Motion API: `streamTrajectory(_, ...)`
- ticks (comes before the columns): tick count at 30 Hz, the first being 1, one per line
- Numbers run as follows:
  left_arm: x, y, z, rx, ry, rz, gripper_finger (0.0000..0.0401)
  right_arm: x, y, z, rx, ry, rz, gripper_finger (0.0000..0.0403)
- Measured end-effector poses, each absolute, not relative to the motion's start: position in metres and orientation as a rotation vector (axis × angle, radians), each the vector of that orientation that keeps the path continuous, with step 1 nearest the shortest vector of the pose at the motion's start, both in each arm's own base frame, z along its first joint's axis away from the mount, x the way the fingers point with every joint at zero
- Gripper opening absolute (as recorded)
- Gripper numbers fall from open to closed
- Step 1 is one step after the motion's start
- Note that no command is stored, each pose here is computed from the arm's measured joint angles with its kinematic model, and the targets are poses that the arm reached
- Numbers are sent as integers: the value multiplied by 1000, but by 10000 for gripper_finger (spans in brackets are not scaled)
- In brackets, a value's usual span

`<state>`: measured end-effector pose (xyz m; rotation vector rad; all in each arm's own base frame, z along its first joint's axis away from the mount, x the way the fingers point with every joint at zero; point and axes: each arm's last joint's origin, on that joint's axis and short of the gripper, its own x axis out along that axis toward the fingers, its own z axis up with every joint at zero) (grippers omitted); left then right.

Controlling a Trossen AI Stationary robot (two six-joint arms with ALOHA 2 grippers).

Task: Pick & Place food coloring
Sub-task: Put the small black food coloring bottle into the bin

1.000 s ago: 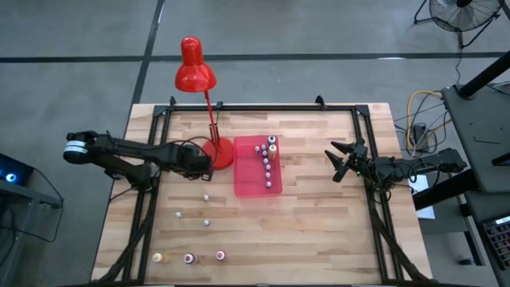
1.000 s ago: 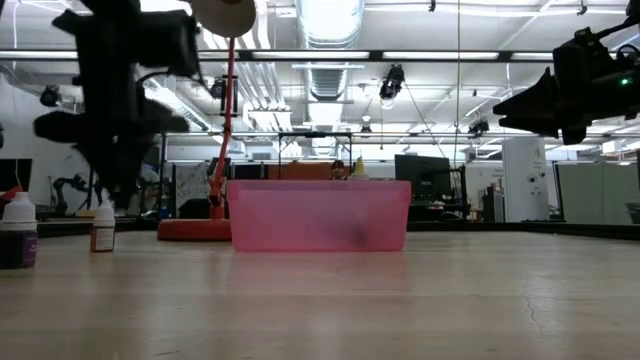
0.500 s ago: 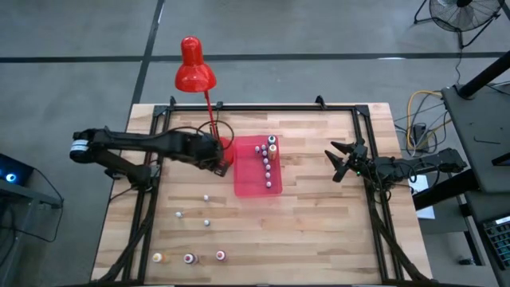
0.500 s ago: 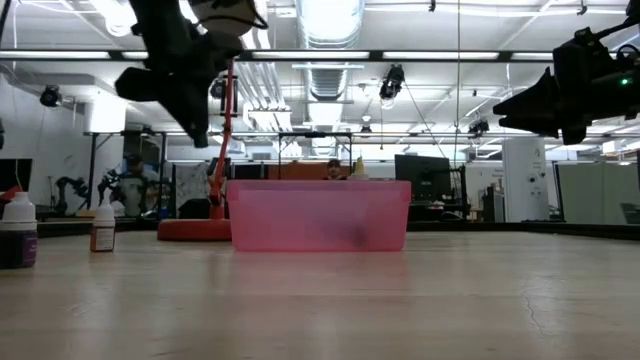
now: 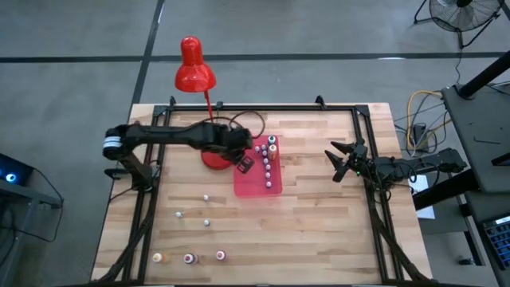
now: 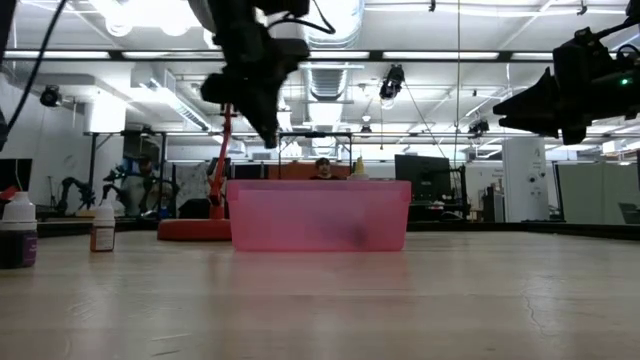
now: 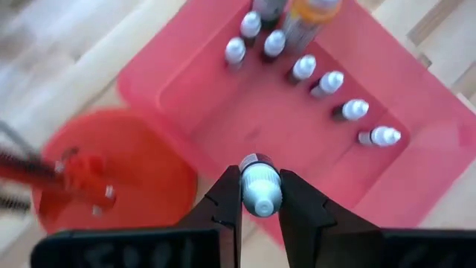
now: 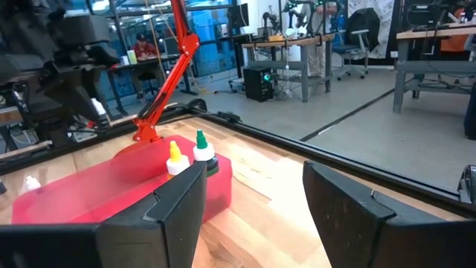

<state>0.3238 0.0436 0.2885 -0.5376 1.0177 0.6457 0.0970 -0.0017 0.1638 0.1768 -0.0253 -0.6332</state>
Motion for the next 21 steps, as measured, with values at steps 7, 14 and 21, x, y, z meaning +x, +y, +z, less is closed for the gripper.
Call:
streamTrajectory(7, 363, 60, 275, -581, 1019, 695, 36, 97, -2, 164, 178, -26, -634, 215)
streamTrajectory(14, 391, 68, 244, -614, 1038, 686, 36, 97, -2, 164, 177, -26, -634, 215)
streamTrajectory(21, 403, 71, 223, -540, 1067, 655, 36, 97, -2, 164, 178, -26, -633, 215)
